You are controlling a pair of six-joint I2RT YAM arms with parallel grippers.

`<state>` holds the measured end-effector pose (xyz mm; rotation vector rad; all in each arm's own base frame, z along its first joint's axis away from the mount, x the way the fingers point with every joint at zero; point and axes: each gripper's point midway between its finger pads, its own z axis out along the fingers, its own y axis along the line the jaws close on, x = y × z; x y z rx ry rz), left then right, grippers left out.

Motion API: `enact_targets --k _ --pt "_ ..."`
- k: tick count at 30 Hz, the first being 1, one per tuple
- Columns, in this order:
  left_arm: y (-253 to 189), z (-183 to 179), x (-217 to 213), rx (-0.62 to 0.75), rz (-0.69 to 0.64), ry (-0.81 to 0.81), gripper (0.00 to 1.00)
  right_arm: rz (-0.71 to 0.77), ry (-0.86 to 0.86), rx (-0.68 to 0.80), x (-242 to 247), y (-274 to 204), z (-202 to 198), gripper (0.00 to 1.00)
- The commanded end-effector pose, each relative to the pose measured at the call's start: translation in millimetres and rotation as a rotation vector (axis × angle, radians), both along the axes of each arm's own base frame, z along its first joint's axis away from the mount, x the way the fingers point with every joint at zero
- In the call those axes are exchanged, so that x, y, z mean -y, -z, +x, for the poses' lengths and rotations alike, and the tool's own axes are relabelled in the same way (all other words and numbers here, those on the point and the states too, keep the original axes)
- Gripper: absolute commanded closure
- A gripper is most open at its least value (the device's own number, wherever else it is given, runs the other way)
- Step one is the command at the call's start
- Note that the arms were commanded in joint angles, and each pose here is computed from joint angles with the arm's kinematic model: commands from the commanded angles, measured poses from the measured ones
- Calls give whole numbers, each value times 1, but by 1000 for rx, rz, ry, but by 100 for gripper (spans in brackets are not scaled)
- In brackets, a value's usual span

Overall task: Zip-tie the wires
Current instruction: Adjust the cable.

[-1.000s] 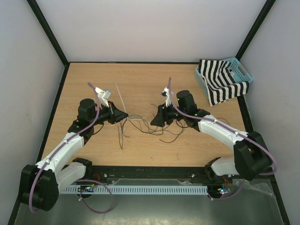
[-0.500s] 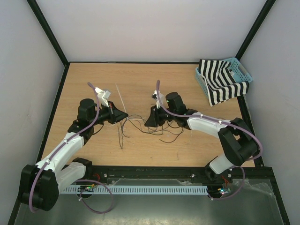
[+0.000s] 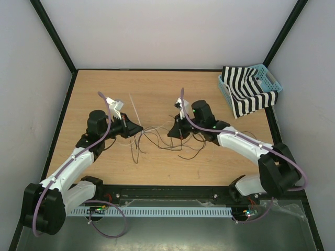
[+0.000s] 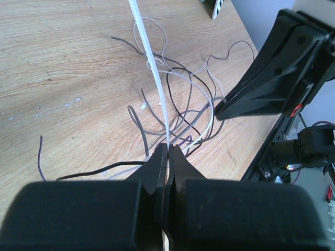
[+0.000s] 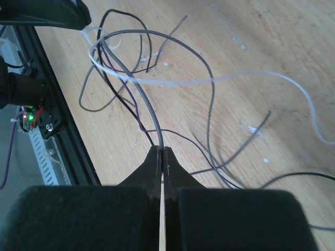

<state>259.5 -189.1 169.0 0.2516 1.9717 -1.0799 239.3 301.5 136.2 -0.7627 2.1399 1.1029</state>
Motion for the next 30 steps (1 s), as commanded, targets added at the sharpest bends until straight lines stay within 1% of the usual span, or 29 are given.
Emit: enact_targets --k 1,8,16,20,25,30 --pt "-2 2 -1 5 -4 -7 100 -43 45 -4 28 3 2 100" --pt "-1 2 -4 5 0 -18 100 -64 124 18 60 -3 12 100" --pt "1 2 -6 -3 2 -25 100 -76 168 38 75 -9 17 100" --pt "1 1 -7 -2 3 -27 100 -101 212 52 91 -13 24 100" --pt "0 2 -7 -1 3 -30 100 -82 194 30 90 -13 20 100" --pt "-2 1 -8 5 1 -31 100 -121 238 16 98 -5 24 100"
